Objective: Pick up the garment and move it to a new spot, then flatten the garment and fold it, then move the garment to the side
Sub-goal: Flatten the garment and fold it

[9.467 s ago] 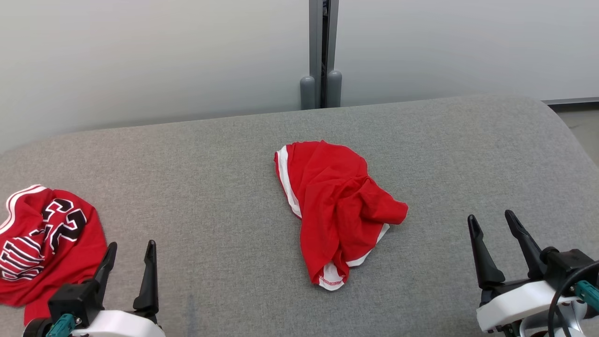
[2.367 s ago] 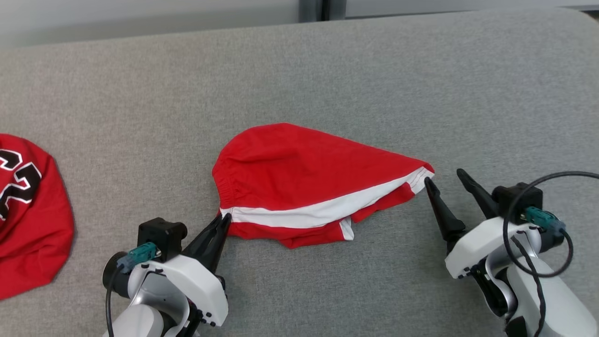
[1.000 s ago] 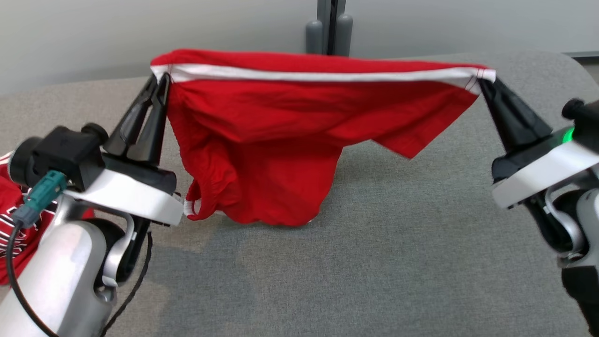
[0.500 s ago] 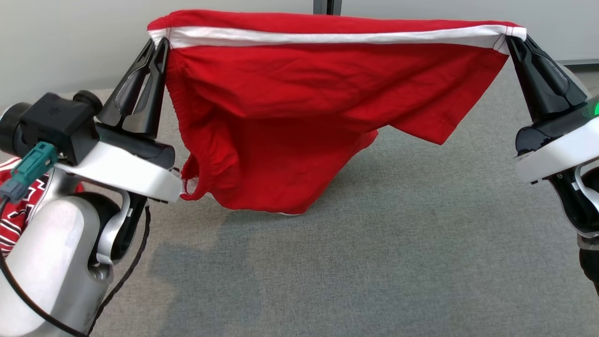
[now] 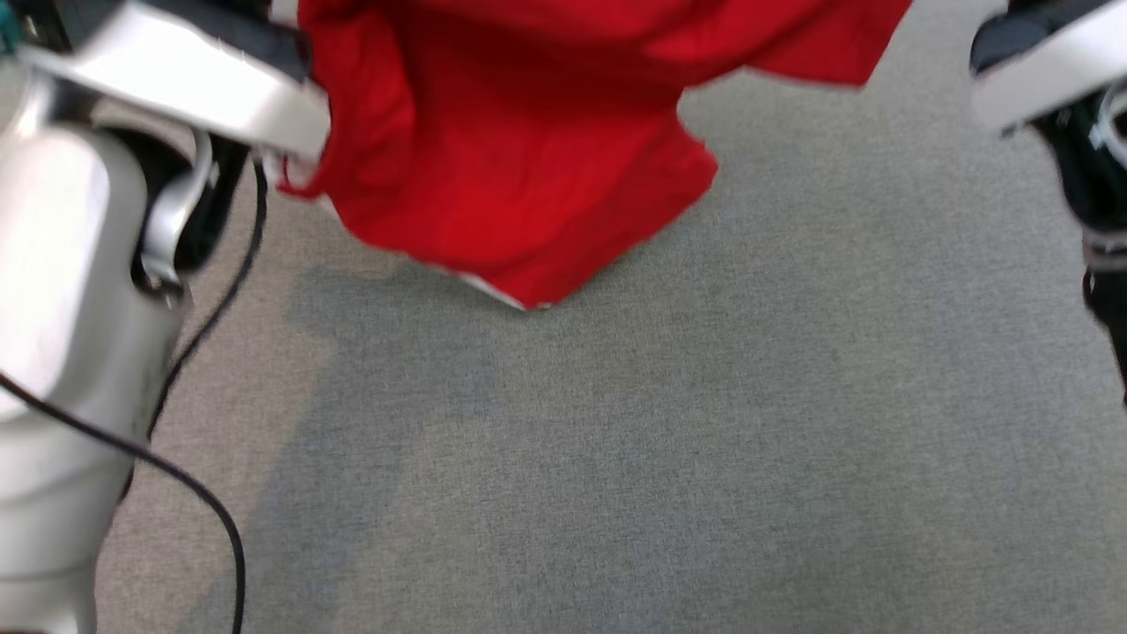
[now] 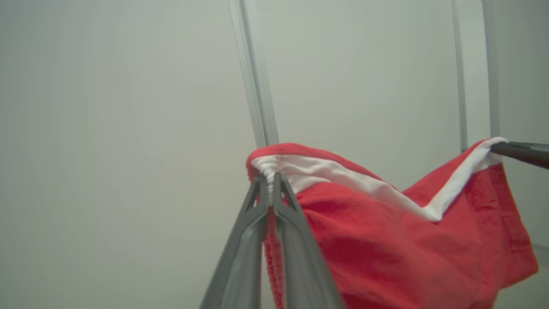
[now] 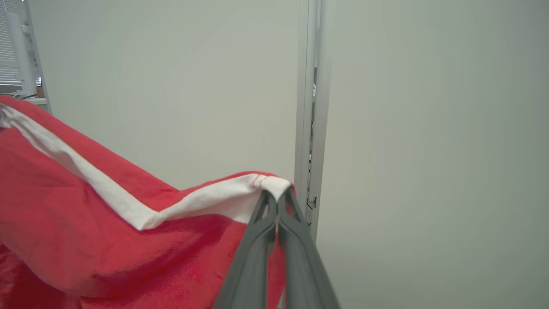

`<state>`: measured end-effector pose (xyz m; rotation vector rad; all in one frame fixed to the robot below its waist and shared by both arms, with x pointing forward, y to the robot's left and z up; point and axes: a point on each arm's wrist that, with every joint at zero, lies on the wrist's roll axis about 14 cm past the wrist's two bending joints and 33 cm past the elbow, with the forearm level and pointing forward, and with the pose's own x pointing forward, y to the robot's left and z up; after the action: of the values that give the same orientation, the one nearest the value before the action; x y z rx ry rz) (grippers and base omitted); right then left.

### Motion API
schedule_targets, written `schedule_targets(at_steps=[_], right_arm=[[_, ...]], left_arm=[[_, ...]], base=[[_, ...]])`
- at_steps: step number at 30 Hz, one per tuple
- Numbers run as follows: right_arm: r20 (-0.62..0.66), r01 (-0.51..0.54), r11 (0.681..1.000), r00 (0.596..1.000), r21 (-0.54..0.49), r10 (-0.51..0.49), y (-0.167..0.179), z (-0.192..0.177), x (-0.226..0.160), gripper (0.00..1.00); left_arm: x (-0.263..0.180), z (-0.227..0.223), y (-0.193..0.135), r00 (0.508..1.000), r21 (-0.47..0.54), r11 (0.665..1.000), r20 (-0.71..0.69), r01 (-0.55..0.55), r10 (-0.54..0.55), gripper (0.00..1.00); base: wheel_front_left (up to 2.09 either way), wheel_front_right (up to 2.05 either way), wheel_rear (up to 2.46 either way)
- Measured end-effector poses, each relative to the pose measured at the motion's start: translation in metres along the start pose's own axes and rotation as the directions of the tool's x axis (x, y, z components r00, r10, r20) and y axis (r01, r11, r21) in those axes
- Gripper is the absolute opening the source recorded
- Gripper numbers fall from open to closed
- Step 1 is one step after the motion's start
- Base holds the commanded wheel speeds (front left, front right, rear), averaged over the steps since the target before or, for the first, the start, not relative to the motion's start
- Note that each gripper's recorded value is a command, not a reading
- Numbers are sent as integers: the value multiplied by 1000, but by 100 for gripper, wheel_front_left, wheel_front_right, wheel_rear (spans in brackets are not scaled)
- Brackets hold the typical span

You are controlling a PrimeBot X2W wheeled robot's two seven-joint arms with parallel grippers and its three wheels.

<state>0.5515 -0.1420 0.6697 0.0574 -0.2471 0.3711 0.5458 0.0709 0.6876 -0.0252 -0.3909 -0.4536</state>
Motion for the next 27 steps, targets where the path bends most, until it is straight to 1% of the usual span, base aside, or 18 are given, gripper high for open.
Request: schedule_targets(at_steps=[3,7,10,13,15,18,22,23,27], right_arm=[[40,4,1000,999,0,-4,-8,8,28,0],[92,16,1000,996,8,-17,-15,18,61,0],[120,26,1000,992,17,-28,-15,22,80,0],[112,41,999,993,20,-43,-16,19,92,0],[58,49,998,997,36,-51,-13,1,97,0],[-37,54,997,998,53,-53,-7,-33,97,0],[-122,63,995,991,75,-54,-3,-67,93,0],[-155,70,993,986,92,-55,-2,-86,89,0],[-235,111,982,969,155,-73,-1,-131,65,0]], left_arm=[[28,-1,6,999,10,1000,31,11,-11,0],[58,-9,19,998,14,1000,56,-4,3,0],[75,-15,27,998,9,1000,67,-19,18,0],[86,-28,34,998,-18,999,42,-42,43,0],[88,-49,38,998,-40,997,-17,-59,59,0],[80,-92,39,986,-92,992,-150,-92,78,0],[64,-141,36,952,-145,981,-295,-126,79,0],[52,-163,33,935,-179,972,-346,-152,83,0],[18,-207,29,885,-212,955,-455,-209,93,0]], base=[[0,0,0],[0,0,0],[0,0,0],[0,0,0],[0,0,0],[0,0,0],[0,0,0],[0,0,0],[0,0,0]])
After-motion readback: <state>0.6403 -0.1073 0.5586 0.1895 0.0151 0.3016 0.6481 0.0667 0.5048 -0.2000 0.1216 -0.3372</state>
